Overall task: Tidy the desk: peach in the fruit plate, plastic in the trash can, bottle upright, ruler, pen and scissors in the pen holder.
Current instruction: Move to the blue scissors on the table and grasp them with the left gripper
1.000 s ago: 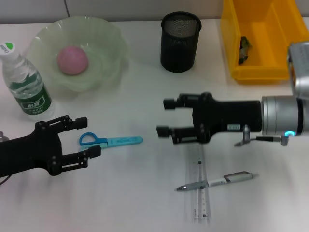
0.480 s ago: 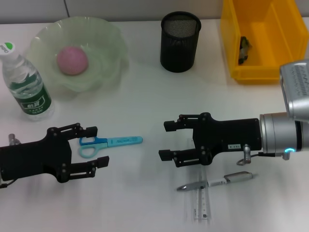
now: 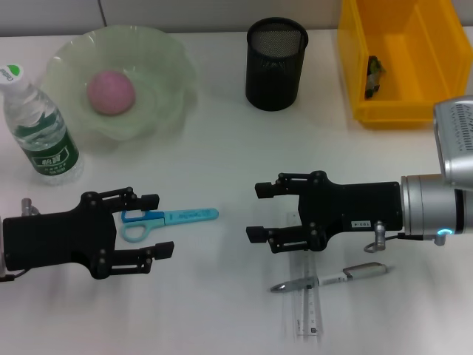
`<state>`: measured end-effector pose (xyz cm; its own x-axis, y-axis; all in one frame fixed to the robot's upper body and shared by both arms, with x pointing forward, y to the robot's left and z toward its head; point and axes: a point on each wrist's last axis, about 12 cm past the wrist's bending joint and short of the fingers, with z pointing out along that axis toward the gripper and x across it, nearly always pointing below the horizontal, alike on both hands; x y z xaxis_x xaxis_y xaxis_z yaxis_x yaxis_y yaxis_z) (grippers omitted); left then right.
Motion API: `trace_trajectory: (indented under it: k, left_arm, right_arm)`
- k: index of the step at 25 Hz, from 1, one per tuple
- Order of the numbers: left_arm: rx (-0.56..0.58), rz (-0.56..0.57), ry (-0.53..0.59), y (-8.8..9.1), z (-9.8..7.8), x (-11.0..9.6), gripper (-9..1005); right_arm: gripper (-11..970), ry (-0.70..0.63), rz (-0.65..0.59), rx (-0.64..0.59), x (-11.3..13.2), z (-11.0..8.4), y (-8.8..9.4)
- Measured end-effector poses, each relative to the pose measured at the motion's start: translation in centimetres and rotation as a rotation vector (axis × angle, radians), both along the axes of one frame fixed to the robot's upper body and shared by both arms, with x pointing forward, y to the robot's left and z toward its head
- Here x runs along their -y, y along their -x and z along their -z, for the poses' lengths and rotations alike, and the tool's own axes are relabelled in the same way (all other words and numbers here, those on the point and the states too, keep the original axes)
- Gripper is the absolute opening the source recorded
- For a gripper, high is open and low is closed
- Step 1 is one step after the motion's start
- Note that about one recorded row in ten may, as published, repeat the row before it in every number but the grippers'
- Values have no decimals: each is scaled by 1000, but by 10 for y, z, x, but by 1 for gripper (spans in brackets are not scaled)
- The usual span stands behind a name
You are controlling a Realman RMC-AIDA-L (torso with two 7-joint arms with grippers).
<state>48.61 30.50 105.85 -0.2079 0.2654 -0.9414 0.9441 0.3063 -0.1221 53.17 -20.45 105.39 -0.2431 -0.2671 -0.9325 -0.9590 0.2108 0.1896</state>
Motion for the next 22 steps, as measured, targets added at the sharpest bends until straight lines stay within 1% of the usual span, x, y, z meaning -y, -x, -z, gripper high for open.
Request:
trace_trajectory:
  k: [1, 2, 4, 6, 8, 10, 14, 15, 18, 19, 20, 22]
  left_arm:
    - [0, 0, 0, 0, 0, 0, 792]
    - [-13, 26, -5, -5, -7, 0, 792]
    - [-32, 41, -37, -17, -20, 0, 792]
    - [-37, 43, -43, -18, -22, 0, 792]
    - [-88, 69, -116, -34, -41, 4, 792]
    - [-114, 84, -154, -41, -50, 6, 792]
    - [-151, 117, -284, -54, -73, 18, 792]
    - [-154, 121, -308, -56, -76, 20, 792]
    - [-169, 139, -438, -65, -88, 34, 792]
    - [-169, 139, -438, -65, -88, 34, 792]
    - [-178, 162, -523, -69, -95, 45, 792]
    - [-178, 185, -598, -73, -101, 56, 792]
  right_arm:
    - [773, 5, 4, 1, 0, 1, 0]
    - [773, 10, 7, 2, 0, 1, -1]
    - [772, 23, 9, 6, -1, 1, -3]
    - [772, 29, 10, 8, -1, 2, -4]
    - [772, 32, 12, 10, -1, 1, -5]
    - [771, 35, 14, 11, -1, 1, -5]
    - [772, 48, 29, 16, 0, 3, -7]
    - [772, 51, 30, 17, 0, 3, -8]
    - [773, 58, 36, 20, 0, 3, -8]
    - [773, 58, 36, 20, 0, 3, -8]
    - [773, 59, 37, 20, 0, 4, -9]
    - [773, 60, 38, 22, 0, 3, -9]
